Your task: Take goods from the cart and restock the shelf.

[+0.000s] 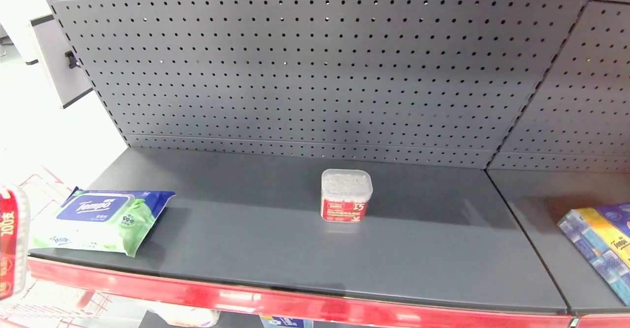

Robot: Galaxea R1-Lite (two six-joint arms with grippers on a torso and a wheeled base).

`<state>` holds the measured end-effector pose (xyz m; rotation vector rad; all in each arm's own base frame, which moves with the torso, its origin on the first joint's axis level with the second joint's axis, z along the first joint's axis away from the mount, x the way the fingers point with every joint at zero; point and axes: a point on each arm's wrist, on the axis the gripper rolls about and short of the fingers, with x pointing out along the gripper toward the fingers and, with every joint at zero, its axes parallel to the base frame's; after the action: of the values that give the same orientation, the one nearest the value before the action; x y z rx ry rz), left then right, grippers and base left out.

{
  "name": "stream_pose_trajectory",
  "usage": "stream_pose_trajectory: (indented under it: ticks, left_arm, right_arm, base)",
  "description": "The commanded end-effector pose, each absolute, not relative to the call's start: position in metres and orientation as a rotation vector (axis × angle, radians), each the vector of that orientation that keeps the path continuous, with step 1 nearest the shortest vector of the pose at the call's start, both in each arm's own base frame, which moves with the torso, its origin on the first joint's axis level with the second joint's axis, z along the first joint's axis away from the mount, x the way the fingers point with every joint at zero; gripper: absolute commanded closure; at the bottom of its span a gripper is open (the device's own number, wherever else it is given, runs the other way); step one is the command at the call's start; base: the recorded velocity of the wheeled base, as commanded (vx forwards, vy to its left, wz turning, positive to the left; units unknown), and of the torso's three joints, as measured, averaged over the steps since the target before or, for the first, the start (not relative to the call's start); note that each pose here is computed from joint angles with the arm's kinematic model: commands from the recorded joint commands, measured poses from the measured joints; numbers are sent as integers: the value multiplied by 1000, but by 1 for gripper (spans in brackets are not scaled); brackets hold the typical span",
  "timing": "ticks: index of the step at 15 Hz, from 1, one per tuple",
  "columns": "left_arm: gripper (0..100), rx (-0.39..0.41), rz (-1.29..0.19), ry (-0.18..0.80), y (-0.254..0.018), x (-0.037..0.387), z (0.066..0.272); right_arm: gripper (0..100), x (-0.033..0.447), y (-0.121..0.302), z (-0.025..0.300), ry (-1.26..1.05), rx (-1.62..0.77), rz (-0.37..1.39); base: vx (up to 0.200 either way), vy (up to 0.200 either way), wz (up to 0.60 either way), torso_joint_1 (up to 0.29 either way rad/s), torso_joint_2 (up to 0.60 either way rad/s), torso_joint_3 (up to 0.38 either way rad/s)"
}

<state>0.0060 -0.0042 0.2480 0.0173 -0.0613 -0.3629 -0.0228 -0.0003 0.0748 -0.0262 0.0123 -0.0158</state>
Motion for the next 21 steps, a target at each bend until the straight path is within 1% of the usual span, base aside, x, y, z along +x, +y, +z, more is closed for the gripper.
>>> stream_pose_trajectory:
  ticks: [1,2,3,4,5,6,7,8,9,10,11,12,13,15,17,19,21]
  left_arm:
    - [100,18,-364,-58,-5,7,249]
    - [100,18,-368,-53,-5,9,249]
    - [100,18,-368,-52,-5,9,248]
    - [100,35,-364,-50,-6,11,250]
    - [100,66,-347,-41,-6,15,250]
    - [100,73,-335,-31,-7,18,251]
    - [100,75,-335,-22,-7,21,251]
    - [100,73,-336,-8,-9,27,254]
    - [100,67,-335,7,-10,32,256]
    - [100,67,-332,11,-10,34,258]
    - [100,66,-348,1,-11,33,261]
    - [100,66,-364,-7,-11,33,264]
    - [100,65,-365,-9,-11,33,265]
    - [100,65,-366,-15,-11,31,266]
    - [100,64,-368,-15,-11,31,267]
    - [100,63,-383,-25,-11,32,270]
    - [100,64,-391,-14,-12,33,269]
  right_arm:
    - [0,-20,0,121,2,-15,-23]
    - [0,5,0,209,-8,74,-18]
    - [0,17,0,238,-17,84,1]
    - [0,41,3,256,20,32,84]
    - [0,60,7,249,99,-72,185]
    - [0,82,11,241,174,-103,228]
    - [0,96,17,236,227,-105,281]
    - [0,109,27,230,278,-102,398]
    - [0,126,33,223,347,-70,472]
    - [0,135,37,217,377,-57,533]
    - [0,151,44,211,404,-35,679]
    - [0,167,49,204,416,-40,778]
    - [0,177,51,199,418,-50,824]
    - [0,211,64,186,404,-46,986]
    - [0,224,79,180,419,-61,1056]
    - [0,237,93,182,390,-105,1109]
    - [0,247,113,180,375,-151,1168]
  base:
    - [0,0,0,0,0,0]
    - [0,0,0,0,0,0]
    - [0,0,0,0,0,0]
    - [0,0,0,0,0,0]
    - [0,0,0,0,0,0]
    - [0,0,0,0,0,0]
    - [0,0,0,0,0,0]
    - [0,0,0,0,0,0]
    - [0,0,0,0,0,0]
    - [0,0,0,0,0,0]
    - [0,0,0,0,0,0]
    - [0,0,0,0,0,0]
    - [0,0,0,0,0,0]
    - [0,0,0,0,0,0]
    - [0,0,0,0,0,0]
    - [0,0,0,0,0,0]
    - [0,0,0,0,0,0]
